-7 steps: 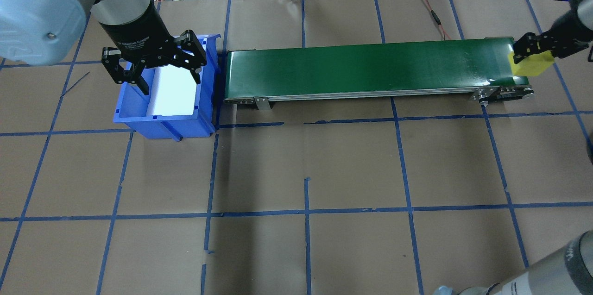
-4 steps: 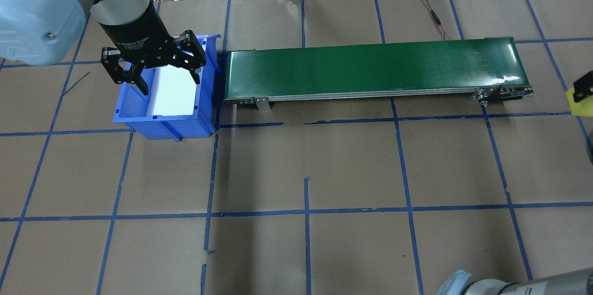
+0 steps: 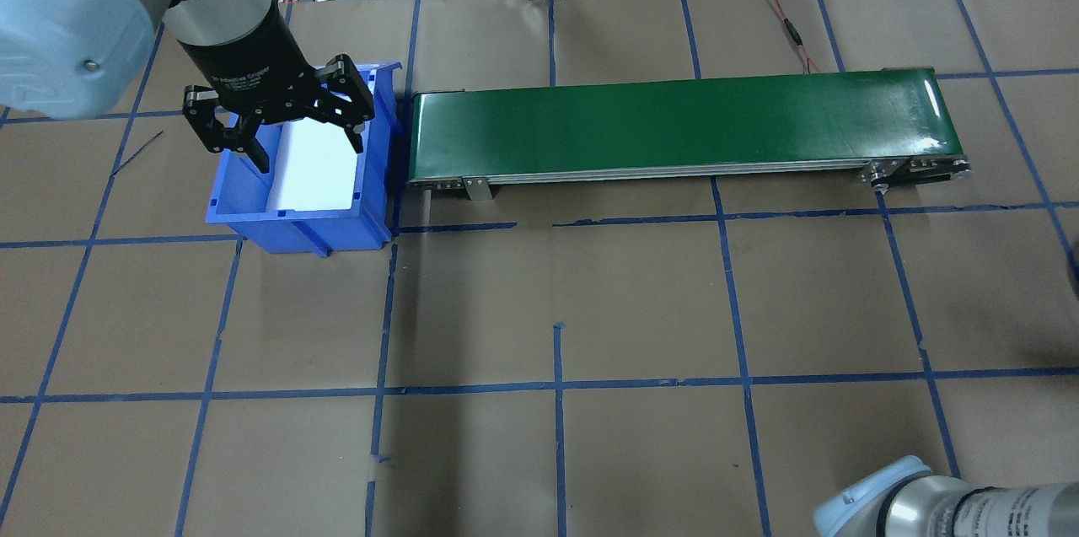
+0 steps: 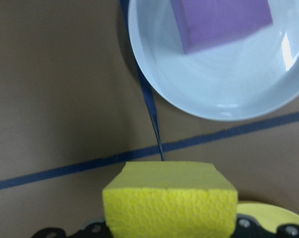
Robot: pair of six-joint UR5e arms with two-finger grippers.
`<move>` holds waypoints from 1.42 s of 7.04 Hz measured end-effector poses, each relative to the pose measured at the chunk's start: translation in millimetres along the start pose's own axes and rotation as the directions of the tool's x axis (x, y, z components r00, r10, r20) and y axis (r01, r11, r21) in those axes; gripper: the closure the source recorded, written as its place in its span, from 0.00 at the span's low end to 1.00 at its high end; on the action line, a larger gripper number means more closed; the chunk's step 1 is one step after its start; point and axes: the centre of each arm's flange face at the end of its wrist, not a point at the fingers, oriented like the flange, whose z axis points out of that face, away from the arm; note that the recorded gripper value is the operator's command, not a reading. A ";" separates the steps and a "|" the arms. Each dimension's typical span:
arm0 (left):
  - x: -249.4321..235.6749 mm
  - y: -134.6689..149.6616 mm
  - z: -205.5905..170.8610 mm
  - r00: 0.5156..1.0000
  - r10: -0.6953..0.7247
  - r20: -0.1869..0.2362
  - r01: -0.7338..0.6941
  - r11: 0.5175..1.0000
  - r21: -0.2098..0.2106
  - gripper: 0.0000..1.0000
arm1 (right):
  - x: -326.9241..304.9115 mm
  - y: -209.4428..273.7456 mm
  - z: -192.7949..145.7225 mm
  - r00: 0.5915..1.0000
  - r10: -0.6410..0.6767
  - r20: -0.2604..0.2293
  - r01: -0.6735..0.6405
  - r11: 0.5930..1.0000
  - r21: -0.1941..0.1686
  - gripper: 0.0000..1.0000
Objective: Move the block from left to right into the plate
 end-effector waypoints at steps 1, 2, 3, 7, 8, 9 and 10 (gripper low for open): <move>0.0 0.0 -0.4 1.000 0.000 -0.001 0.000 1.000 0.001 0.00 | 21.0 30.5 10.9 0.999 0.031 0.023 -0.031 0.999 -0.010 0.69; 0.0 0.0 -0.8 1.000 -0.001 -0.001 0.001 1.000 0.002 0.00 | 35.0 53.9 18.7 0.997 0.061 0.043 -0.060 0.998 -0.017 0.65; 0.0 0.0 -0.9 1.000 0.000 -0.001 0.000 1.000 0.002 0.00 | 43.3 68.6 23.3 0.995 0.085 0.051 -0.083 0.996 -0.026 0.60; -0.6 -0.2 0.0 1.000 -0.001 0.000 0.001 1.000 -0.001 0.00 | 60.7 102.8 32.3 0.991 0.120 0.057 -0.118 0.992 -0.047 0.00; -0.7 -0.2 0.0 1.000 -0.001 0.000 0.001 1.000 -0.001 0.00 | 61.7 100.9 29.2 0.992 0.112 0.050 -0.110 0.993 -0.041 0.00; -0.8 -0.2 0.0 1.000 -0.002 0.000 0.002 1.000 -0.001 0.00 | 60.1 93.6 22.9 0.994 0.099 0.037 -0.097 0.995 -0.035 0.00; -0.8 -0.2 -0.1 1.000 -0.002 -0.001 0.002 1.000 0.000 0.00 | 48.3 74.6 10.4 0.997 0.072 0.007 -0.072 0.997 -0.028 0.00</move>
